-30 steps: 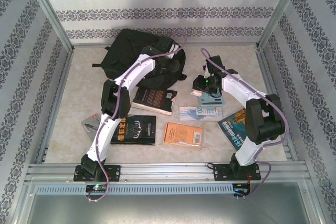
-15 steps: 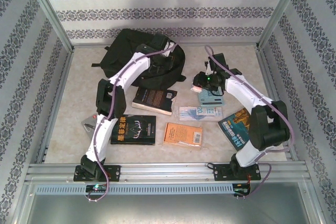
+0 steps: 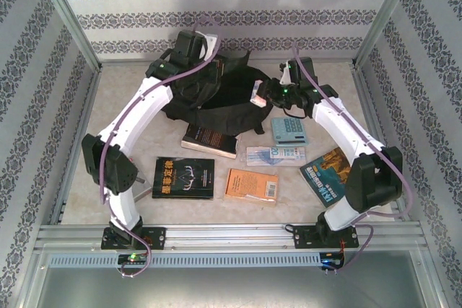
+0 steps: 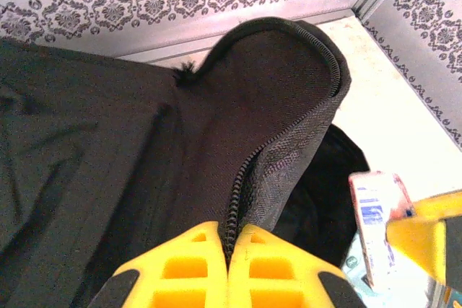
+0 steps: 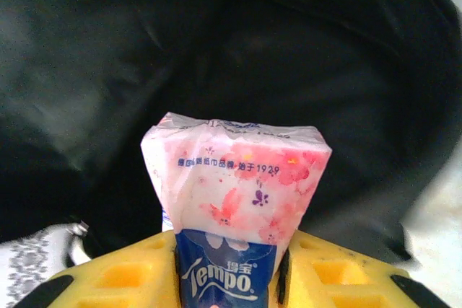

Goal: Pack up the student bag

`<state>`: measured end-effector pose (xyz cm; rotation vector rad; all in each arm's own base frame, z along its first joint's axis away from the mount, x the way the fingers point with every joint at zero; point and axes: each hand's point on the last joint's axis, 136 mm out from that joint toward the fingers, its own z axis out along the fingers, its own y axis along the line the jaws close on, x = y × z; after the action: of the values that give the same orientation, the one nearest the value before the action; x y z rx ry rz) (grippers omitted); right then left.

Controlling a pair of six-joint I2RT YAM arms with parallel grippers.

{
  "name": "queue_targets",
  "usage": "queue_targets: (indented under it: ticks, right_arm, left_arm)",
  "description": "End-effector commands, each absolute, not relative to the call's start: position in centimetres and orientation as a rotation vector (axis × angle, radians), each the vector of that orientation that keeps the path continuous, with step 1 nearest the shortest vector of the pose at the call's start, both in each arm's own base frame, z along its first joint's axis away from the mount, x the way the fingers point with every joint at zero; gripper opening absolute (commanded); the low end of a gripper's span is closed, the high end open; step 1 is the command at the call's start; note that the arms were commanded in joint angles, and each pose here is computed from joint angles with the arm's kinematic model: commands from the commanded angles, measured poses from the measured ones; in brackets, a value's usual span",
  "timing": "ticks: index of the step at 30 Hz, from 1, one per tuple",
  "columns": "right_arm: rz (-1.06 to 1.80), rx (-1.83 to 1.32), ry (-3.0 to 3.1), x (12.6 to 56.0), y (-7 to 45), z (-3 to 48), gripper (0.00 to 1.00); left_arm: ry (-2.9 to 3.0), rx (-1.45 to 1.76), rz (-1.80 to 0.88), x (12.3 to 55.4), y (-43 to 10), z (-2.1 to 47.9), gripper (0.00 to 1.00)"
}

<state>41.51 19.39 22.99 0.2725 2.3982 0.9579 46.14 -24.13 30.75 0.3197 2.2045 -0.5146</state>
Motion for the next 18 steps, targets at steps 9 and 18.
queue_targets:
  ticks: [9, 18]
  right_arm:
    - [1.087, 0.391, 2.456, 44.5, 25.9, 20.9, 0.30]
    - [1.072, 0.400, 2.484, 43.9, 26.7, 17.9, 0.30]
  left_arm:
    - [2.140, 0.214, -0.726, 42.4, -24.0, 30.7, 0.00]
    - [2.292, 0.159, -0.751, 42.7, -23.3, 27.7, 0.64]
